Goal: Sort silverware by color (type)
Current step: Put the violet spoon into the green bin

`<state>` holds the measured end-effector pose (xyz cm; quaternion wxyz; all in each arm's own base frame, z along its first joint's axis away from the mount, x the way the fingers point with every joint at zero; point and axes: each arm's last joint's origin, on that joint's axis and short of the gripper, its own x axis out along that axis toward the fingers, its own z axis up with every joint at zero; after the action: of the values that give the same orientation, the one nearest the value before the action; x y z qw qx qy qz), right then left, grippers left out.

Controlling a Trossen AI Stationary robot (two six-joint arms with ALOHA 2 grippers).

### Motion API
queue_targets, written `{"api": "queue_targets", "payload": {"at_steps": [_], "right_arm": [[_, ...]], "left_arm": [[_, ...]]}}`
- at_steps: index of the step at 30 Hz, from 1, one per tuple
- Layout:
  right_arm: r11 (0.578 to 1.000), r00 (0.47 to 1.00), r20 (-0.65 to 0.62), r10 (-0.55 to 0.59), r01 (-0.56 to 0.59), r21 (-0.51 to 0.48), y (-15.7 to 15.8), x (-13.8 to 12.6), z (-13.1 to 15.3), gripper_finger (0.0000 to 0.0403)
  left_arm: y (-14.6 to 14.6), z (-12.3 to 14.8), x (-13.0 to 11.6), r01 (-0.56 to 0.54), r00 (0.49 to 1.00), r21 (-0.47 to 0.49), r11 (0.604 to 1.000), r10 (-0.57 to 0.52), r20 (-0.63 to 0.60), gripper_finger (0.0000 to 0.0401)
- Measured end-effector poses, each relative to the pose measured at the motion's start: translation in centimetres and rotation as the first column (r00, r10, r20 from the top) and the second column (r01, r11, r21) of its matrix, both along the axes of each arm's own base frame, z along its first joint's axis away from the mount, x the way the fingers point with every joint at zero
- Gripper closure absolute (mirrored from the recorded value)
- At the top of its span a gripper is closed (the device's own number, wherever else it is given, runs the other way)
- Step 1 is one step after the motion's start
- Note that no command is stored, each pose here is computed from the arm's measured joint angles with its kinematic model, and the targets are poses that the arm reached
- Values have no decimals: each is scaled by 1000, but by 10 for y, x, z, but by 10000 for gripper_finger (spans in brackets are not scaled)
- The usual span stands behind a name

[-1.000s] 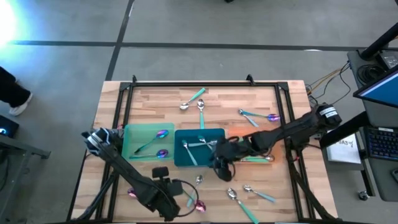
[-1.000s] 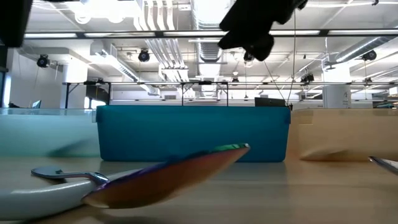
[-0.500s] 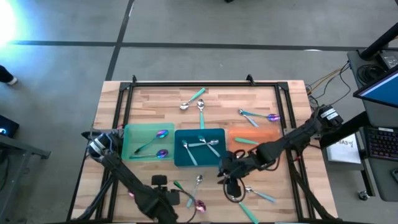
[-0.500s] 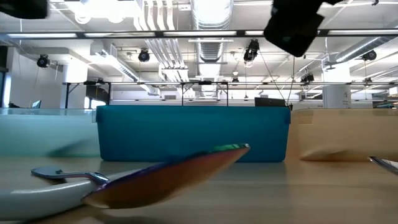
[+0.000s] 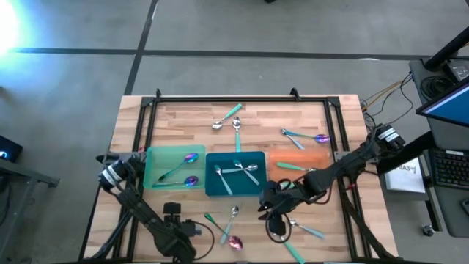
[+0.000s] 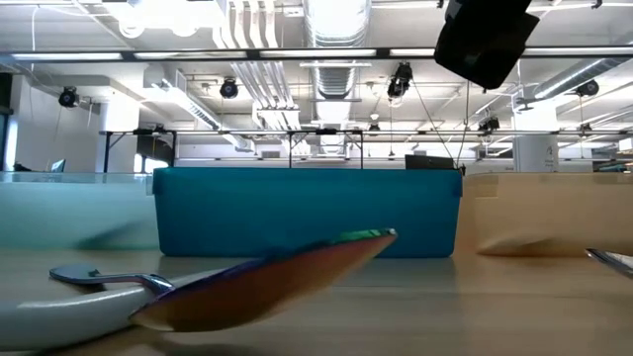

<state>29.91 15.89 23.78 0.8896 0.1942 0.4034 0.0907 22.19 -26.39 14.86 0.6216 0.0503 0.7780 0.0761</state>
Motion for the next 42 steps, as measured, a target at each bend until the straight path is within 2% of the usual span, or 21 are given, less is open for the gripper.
{"api": "queue_targets", "payload": {"at_steps": [3,10,17,21,27,30,34,39,42], "right_arm": [[1000,1000,4,-19,19,-6,0,0,0,268],[999,999,11,-37,37,-19,-1,1,0,268],[999,999,14,-43,44,-24,-1,1,0,268],[999,999,14,-43,44,-24,-1,1,0,268],[999,999,14,-42,43,-26,-1,1,0,268],[999,999,14,-42,42,-26,-1,1,0,268],[999,999,14,-42,42,-26,-1,1,0,268],[999,999,13,-42,42,-27,-1,1,0,268],[999,999,12,-40,41,-26,-1,1,0,268]], "left_arm": [[4,-10,-4,31,1000,-2,1000,-31,-7,276],[7,-22,-7,63,998,-90,994,-65,-20,289],[11,-25,-2,109,991,-158,981,-119,-54,338],[15,-25,3,77,992,-197,977,-95,-86,390],[15,-17,10,22,996,-168,986,-37,-86,395],[12,-4,15,22,1000,-128,992,-24,-8,397],[14,35,19,-14,986,-102,995,31,167,399],[30,80,16,-66,919,-13,998,66,388,399],[49,100,9,-120,893,86,989,70,444,400]]}}
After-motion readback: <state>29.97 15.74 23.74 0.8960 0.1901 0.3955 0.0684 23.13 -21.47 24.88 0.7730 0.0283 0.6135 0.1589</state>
